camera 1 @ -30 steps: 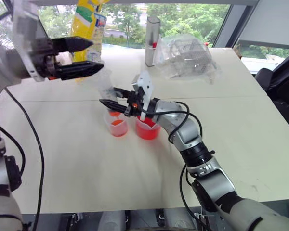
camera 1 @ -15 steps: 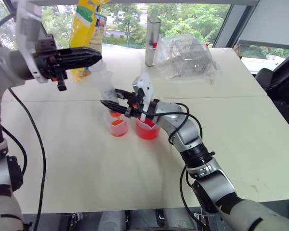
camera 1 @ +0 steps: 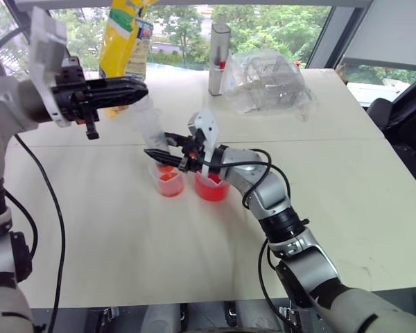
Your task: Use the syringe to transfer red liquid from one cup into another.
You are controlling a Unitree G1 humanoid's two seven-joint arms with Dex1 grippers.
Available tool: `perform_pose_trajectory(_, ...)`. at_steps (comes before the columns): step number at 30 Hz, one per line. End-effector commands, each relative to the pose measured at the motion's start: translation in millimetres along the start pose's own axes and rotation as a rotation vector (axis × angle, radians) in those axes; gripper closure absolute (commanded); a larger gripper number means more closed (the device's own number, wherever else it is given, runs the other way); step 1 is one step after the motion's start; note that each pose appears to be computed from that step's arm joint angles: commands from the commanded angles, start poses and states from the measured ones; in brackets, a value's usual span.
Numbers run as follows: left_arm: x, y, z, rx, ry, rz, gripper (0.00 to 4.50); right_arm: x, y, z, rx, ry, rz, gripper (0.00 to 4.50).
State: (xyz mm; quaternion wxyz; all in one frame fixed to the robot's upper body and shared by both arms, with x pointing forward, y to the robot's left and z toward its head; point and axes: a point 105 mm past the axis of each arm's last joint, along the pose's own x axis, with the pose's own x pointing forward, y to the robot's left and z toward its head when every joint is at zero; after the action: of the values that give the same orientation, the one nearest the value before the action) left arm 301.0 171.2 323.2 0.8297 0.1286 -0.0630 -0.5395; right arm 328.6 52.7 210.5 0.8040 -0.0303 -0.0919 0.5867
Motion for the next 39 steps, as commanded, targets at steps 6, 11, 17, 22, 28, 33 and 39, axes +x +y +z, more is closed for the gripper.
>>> perform_pose_trajectory(6, 4.1, -6.2, -23.0, -0.013, 0.075, -0.023, 4.43, -2.4, 9.1, 80.0, -0.084, -0.211, 0.038, 2.95)
perform_pose_trajectory(11, 3.8, -9.5, -35.3, -0.026, 0.1, -0.028, 4.43, -3.2, 11.2, 90.0, -0.072, -0.226, 0.052, 2.95)
perform_pose_trajectory(17, 2.2, -10.9, -38.8, -0.027, 0.11, -0.026, 4.43, -2.0, 10.0, 93.4, -0.058, -0.235, 0.05, 2.95)
perform_pose_trajectory(22, -1.3, -9.4, -35.3, -0.016, 0.11, -0.008, 4.43, 0.3, 8.6, 87.5, -0.053, -0.222, 0.048, 2.95)
perform_pose_trajectory(28, -6.4, -3.2, -22.3, -0.028, 0.068, 0.03, 4.43, 1.5, 8.3, 72.9, -0.051, -0.183, 0.055, 2.95)
perform_pose_trajectory(33, -8.7, 0.7, -22.3, -0.038, 0.07, 0.065, 3.15, 2.6, 10.0, 63.7, -0.041, -0.16, 0.065, 2.95)
perform_pose_trajectory(39, -11.9, 7.7, -11.5, -0.057, 0.002, 0.104, 0.11, 2.8, 11.9, 57.8, -0.035, -0.148, 0.069, 2.95)
